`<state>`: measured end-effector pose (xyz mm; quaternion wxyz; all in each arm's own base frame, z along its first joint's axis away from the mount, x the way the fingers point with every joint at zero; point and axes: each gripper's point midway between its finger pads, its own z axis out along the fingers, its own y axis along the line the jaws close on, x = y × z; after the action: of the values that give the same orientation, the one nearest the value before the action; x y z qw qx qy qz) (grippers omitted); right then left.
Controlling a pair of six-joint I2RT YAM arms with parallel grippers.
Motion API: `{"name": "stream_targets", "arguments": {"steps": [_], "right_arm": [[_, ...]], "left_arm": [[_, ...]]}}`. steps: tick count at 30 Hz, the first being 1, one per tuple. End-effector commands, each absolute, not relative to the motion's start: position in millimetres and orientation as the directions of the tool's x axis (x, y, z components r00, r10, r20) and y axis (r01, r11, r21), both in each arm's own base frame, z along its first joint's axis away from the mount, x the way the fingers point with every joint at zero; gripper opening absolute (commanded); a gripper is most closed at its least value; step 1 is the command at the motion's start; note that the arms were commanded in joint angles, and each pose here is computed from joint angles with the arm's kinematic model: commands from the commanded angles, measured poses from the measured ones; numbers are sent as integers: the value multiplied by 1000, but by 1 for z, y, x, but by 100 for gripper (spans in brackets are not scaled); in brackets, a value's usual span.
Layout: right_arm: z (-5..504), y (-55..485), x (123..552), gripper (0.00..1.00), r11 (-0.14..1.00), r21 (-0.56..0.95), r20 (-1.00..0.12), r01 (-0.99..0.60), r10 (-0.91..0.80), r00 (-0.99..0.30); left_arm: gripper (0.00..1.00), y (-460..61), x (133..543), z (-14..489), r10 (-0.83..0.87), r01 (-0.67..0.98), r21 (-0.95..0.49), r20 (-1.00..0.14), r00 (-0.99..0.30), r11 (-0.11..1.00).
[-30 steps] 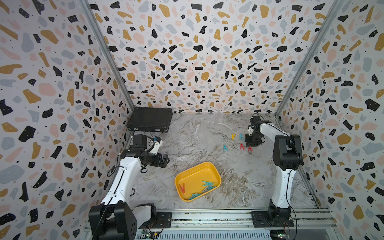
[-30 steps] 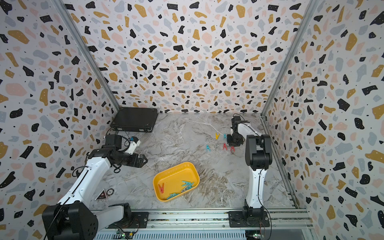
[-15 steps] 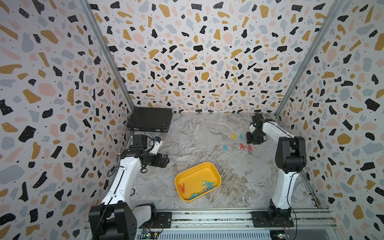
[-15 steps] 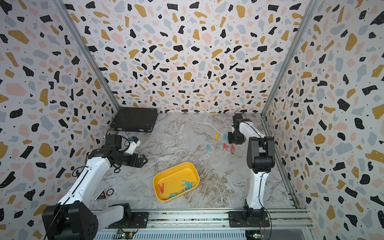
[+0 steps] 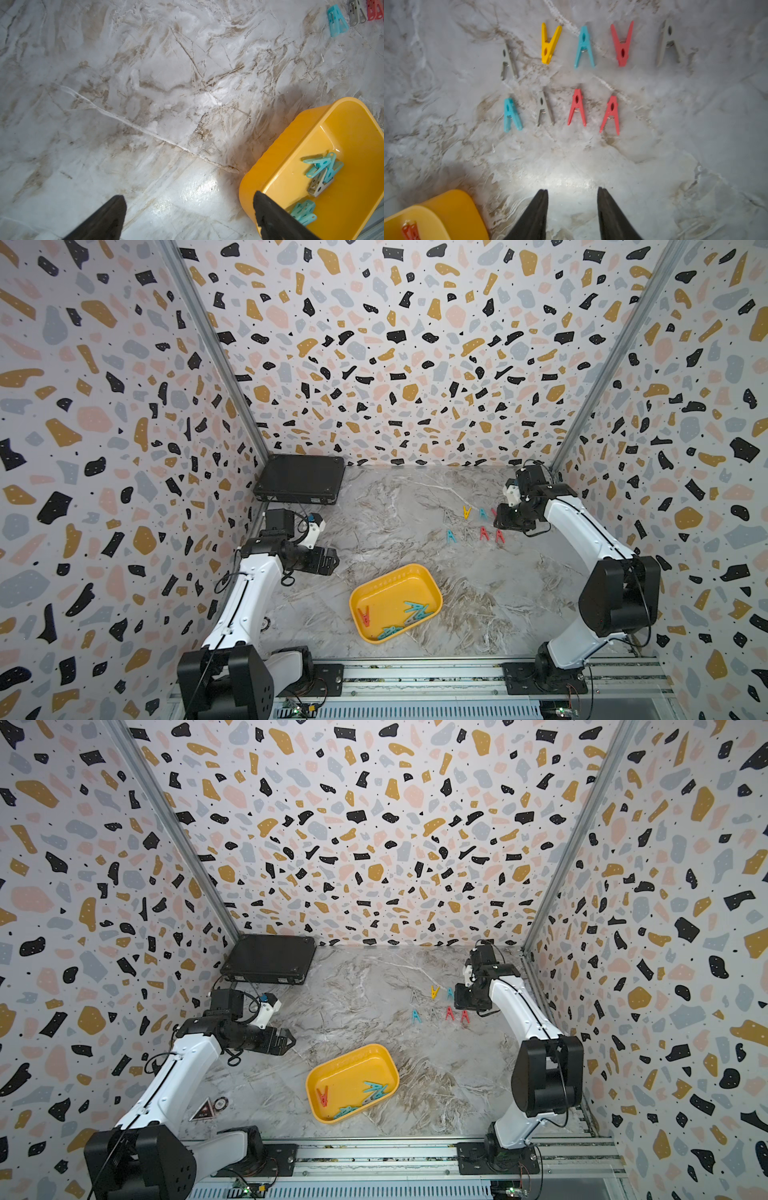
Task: Take the clothespins out of the storage box
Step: Place the clothespin at the center of the board, then pick up the clothespin from the storage box.
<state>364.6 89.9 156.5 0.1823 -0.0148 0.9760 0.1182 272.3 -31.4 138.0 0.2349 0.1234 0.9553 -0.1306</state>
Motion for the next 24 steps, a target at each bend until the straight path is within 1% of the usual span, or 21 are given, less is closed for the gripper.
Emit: {"name": "stream_targets", "arguments": {"steps": [1,7,9,13,20,24], "right_arm": [[177,116,332,44,945,301,-372,-131,-10,-928],[185,166,278,44,893,336,-400,-300,-153,-904],[184,189,261,44,857,365,-407,-363,-204,-890],[175,229,236,44,789,431,-410,-439,-262,-874],[176,306,199,46,660,420,-490,-622,-412,-768],[169,349,181,46,586,426,-497,-689,-485,-719]], "left_arm": [[100,-31,270,136,185,308,-188,-484,-855,933],[100,-28,271,136,180,296,-176,-482,-858,939],[100,-25,272,135,177,286,-164,-479,-860,944],[100,-21,274,132,172,268,-148,-466,-868,952],[100,-12,277,132,160,235,-106,-470,-868,966],[100,-1,279,127,144,196,-70,-451,-881,978]]}}
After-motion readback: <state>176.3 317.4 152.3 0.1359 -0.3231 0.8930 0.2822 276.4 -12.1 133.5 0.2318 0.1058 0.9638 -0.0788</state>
